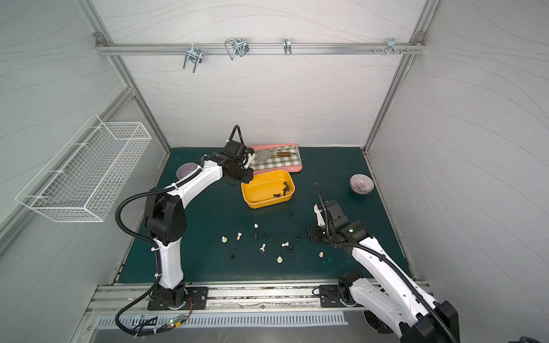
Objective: Put the chess pieces into the storage box
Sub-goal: Place the chess piece in the storage box, then pick up the chess piece at the center of the board.
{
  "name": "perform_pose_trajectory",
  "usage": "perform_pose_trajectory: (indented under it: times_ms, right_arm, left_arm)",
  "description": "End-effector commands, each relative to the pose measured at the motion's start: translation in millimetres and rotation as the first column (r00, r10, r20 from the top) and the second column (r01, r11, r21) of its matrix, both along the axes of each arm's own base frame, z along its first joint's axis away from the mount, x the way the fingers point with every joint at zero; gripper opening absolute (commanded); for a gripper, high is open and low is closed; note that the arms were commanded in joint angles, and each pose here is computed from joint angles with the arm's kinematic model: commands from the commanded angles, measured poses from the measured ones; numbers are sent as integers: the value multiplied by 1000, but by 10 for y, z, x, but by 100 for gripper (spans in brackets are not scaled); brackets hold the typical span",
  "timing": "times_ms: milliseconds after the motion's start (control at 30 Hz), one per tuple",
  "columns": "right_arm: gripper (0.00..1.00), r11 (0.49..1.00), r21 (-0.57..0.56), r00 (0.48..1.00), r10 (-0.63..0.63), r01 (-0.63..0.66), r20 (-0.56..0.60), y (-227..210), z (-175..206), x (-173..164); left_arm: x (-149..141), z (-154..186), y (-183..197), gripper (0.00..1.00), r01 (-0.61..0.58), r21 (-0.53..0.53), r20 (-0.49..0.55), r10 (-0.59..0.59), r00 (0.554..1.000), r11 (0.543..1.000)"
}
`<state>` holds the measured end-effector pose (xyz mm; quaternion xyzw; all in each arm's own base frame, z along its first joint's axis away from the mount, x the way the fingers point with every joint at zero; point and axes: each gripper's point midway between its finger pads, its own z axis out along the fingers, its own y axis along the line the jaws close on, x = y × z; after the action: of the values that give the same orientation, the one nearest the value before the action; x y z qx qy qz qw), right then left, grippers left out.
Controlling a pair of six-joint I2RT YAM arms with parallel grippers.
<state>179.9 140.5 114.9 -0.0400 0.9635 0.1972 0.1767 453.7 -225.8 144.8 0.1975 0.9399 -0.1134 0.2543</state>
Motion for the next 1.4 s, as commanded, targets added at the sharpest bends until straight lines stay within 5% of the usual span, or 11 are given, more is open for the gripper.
perform_pose_trajectory:
  times_ms: [0,767,1367]
  right_arm:
    - [27,993,-103,997,-60,54,-50,-159,-112,-30]
    - [34,909,-360,942,-288,211,-173,-534,-586,-236]
    - [34,900,-377,924,-316,220,-214,-547,-831,-337]
  left_arm:
    - [-19,224,-57,31,-2,-78,47,5,999,997]
    - [-499,230,-152,32,22,-221,46,-12,999,975]
    - [-604,122,-231,32,6,-260,20,-1,1000,966]
